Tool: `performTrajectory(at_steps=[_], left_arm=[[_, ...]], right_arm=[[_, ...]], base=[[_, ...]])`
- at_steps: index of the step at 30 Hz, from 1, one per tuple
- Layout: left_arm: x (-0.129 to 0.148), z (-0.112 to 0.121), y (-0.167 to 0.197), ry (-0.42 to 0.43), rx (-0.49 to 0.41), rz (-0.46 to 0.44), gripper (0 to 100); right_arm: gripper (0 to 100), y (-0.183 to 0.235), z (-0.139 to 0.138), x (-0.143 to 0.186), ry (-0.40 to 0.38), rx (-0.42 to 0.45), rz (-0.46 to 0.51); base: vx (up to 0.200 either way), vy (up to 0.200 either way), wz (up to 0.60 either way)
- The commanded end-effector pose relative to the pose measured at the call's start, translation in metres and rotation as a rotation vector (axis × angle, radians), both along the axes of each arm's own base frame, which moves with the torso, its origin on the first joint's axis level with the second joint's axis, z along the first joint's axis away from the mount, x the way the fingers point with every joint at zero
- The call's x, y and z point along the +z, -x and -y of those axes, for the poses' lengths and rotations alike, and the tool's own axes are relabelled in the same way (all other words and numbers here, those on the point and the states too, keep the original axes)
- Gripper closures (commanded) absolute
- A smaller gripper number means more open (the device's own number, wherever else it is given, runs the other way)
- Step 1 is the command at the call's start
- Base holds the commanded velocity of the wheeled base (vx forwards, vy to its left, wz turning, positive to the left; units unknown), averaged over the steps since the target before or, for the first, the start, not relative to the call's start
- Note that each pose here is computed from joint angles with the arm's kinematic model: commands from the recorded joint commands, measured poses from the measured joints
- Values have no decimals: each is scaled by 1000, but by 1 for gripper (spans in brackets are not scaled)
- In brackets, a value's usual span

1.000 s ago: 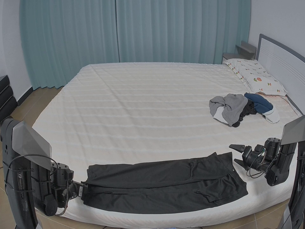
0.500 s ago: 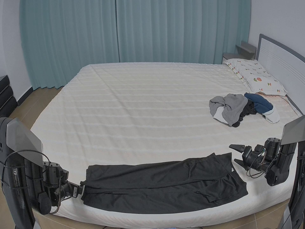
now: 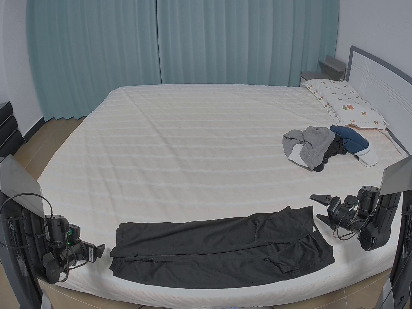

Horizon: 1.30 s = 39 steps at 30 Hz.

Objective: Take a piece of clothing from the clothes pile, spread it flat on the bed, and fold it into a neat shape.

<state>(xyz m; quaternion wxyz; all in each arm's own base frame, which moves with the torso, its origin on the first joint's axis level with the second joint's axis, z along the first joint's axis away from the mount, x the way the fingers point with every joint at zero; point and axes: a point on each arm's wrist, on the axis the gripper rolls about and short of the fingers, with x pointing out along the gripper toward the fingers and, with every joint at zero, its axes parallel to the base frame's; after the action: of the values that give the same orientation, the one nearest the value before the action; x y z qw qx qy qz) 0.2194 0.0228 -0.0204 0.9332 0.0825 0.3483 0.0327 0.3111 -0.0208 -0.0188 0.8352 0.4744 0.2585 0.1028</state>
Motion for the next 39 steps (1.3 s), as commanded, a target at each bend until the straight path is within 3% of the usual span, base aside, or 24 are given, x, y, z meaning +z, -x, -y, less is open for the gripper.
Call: performTrajectory(at_steps=[1, 2, 3, 6, 8, 10, 11, 12, 13, 14, 16, 21, 29, 39], left_arm=[[3, -11, -13, 62, 33, 78, 0], [3, -11, -13, 62, 33, 78, 0], [8, -7, -30, 176, 81, 162, 0], [12, 6, -49, 314, 106, 225, 0], [12, 15, -58, 380, 118, 218, 0], [13, 16, -59, 388, 119, 218, 0], [23, 28, -73, 512, 144, 222, 0], [30, 33, -78, 575, 142, 217, 0], [30, 33, -78, 575, 142, 217, 0], [37, 39, -83, 655, 130, 177, 0], [42, 43, -92, 718, 118, 113, 0], [31, 50, -109, 731, 132, 12, 0], [18, 62, -107, 714, 118, -47, 0], [11, 61, -102, 651, 178, -44, 0]], right_arm=[[0, 0, 0, 1, 0, 1, 9], [0, 0, 0, 1, 0, 1, 9], [0, 0, 0, 1, 0, 1, 9], [0, -1, 0, 0, 0, 1, 9], [0, -1, 0, 0, 0, 1, 9], [0, -1, 0, 0, 0, 1, 9], [0, -1, 0, 0, 0, 1, 7], [0, -1, 0, 0, 0, 1, 9], [0, -1, 0, 0, 0, 1, 9], [0, -2, 0, 0, 0, 1, 10], [0, -2, 0, -1, -1, 0, 8], [0, -2, 1, -1, -1, -3, 9], [0, -3, 1, -1, -1, -2, 9], [0, -3, 1, -2, 0, -1, 9]], base=[[0, 0, 0], [0, 0, 0], [0, 0, 0], [0, 0, 0], [0, 0, 0], [0, 0, 0], [0, 0, 0], [0, 0, 0], [0, 0, 0], [0, 0, 0], [0, 0, 0], [0, 0, 0], [0, 0, 0], [0, 0, 0]])
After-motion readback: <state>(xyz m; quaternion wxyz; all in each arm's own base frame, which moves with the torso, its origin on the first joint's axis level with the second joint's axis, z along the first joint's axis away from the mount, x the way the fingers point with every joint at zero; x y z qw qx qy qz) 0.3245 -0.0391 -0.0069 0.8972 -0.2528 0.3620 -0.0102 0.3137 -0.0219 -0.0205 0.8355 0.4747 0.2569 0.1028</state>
